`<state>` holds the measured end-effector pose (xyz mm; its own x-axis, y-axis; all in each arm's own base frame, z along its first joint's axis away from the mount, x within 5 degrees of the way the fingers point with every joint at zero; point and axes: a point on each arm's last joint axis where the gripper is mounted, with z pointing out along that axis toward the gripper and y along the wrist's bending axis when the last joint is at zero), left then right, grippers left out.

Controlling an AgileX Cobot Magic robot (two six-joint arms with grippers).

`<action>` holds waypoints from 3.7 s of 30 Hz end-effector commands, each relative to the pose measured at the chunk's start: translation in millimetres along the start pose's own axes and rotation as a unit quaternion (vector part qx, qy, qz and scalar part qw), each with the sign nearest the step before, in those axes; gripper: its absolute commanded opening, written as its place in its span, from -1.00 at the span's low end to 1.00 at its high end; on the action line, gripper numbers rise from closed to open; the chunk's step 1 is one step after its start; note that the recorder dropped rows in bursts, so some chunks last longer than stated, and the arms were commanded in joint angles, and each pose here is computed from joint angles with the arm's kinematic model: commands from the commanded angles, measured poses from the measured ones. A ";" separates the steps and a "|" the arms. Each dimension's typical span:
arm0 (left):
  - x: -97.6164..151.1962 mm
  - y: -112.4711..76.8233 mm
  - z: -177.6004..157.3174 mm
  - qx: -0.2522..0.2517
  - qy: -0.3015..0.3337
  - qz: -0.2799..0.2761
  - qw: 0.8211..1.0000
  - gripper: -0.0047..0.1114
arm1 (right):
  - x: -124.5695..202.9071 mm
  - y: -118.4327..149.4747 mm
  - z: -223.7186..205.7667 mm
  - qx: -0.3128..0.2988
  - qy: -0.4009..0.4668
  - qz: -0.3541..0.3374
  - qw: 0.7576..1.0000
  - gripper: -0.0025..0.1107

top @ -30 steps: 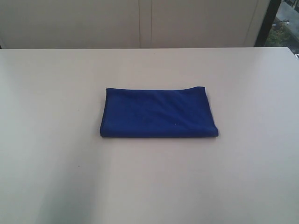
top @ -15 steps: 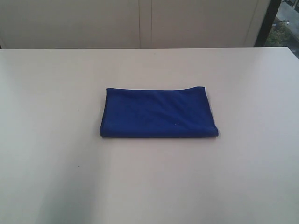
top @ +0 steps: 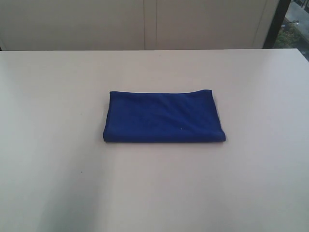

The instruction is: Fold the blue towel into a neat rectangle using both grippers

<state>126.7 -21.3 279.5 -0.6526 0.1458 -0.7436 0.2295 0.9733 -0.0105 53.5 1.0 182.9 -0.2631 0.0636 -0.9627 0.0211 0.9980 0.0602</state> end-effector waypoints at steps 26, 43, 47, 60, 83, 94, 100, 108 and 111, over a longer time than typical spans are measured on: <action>1.8 -0.2 -0.3 0.000 0.000 -0.002 1.000 -0.92 | 1.1 -0.9 0.2 0.006 -0.003 0.000 1.000 -0.96; 9.6 -3.7 -36.6 -0.017 -0.085 0.022 0.996 -0.92 | 1.1 -0.9 0.2 0.006 -0.003 0.000 1.000 -0.96; 28.1 -6.4 -44.8 -0.020 -0.116 0.025 0.993 -0.92 | 1.1 -0.9 0.2 0.006 -0.003 0.000 1.000 -0.96; 105.5 -7.7 -10.2 -0.038 -0.167 0.047 0.984 -0.92 | 1.1 -0.9 0.2 0.006 -0.003 0.003 1.000 -0.96; 133.1 -5.2 17.9 -0.048 -0.195 0.036 0.979 -0.92 | 1.1 -0.9 0.2 0.006 -0.003 0.009 1.000 -0.96; 133.1 -5.4 17.9 -0.046 -0.195 0.031 0.979 -0.92 | 1.1 -0.9 0.2 0.006 -0.003 0.009 1.000 -0.96; 133.6 -5.3 18.1 -0.039 -0.194 -0.003 0.980 -0.92 | 1.1 -0.9 0.2 0.006 -0.003 0.009 1.000 -0.96; 133.6 -5.0 18.1 -0.042 -0.193 0.000 0.980 -0.92 | 1.1 -0.9 0.2 0.006 -0.003 0.009 1.000 -0.96; 133.6 -5.0 18.1 -0.042 -0.193 0.000 0.980 -0.92 | 1.1 -0.9 0.2 0.006 -0.003 0.009 1.000 -0.96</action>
<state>51.9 -9.8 170.5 -0.3145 0.0962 -0.9444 0.1626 0.9856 0.0462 53.5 1.1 182.7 -0.2643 0.0836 -0.9608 0.0264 0.9965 0.0794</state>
